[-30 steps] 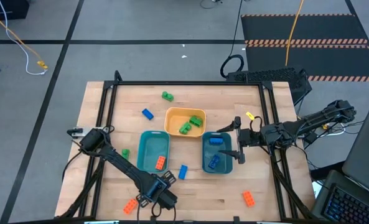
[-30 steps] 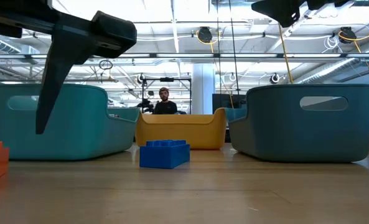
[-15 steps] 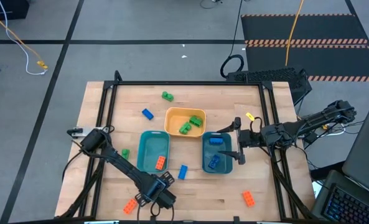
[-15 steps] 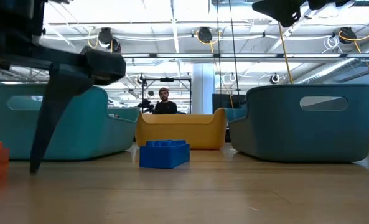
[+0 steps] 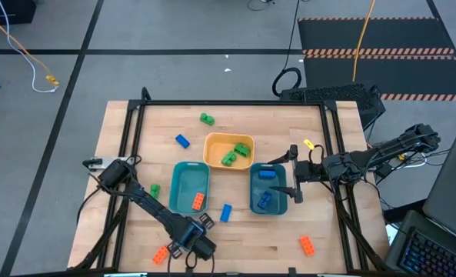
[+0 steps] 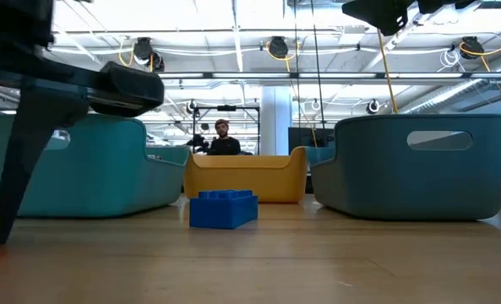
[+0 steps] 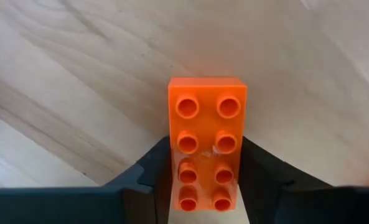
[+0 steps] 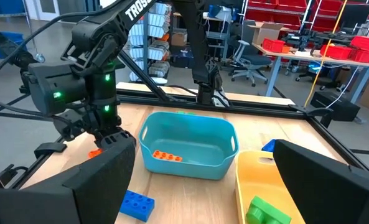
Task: Sort & place blocks by color
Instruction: Put the orange game piece into the light blue bin
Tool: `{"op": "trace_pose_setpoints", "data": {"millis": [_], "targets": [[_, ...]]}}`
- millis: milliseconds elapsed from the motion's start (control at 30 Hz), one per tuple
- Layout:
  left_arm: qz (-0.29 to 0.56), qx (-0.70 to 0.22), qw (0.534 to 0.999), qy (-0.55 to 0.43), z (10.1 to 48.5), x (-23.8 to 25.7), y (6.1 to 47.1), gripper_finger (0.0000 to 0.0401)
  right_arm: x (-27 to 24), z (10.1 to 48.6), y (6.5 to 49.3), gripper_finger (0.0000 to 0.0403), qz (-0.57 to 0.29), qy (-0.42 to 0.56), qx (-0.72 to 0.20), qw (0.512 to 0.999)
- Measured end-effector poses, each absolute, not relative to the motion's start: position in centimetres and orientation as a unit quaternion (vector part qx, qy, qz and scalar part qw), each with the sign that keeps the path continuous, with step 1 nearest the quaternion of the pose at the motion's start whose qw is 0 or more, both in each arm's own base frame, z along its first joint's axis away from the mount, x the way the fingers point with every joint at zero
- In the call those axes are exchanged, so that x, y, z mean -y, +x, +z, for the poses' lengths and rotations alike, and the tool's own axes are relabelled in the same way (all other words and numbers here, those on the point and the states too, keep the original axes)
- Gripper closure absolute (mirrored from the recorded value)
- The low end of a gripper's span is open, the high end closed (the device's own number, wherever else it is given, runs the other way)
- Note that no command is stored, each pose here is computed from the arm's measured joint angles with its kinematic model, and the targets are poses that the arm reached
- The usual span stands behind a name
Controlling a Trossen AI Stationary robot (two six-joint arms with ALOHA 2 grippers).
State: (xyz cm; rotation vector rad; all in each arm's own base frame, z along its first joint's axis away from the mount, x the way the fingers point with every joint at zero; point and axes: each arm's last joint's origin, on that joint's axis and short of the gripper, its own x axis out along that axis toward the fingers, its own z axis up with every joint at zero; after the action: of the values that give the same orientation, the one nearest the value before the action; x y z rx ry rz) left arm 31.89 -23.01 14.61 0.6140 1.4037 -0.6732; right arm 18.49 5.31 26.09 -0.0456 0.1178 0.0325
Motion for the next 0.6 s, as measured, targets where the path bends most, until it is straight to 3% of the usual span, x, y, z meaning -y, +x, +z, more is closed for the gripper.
{"op": "trace_pose_setpoints", "data": {"millis": [300, 600], "targets": [[-0.258, -0.609, 0.719, 0.212, 17.8, 24.0, 33.7, 0.0264, -5.3, 26.1, 18.5, 0.0026, 0.016, -0.023, -0.059, 0.998], [-0.064, -0.639, 0.753, 0.146, 25.1, 21.5, 35.3, 0.0264, -5.3, 26.1, 18.5, 0.0026, 0.016, -0.021, -0.059, 0.998]]}}
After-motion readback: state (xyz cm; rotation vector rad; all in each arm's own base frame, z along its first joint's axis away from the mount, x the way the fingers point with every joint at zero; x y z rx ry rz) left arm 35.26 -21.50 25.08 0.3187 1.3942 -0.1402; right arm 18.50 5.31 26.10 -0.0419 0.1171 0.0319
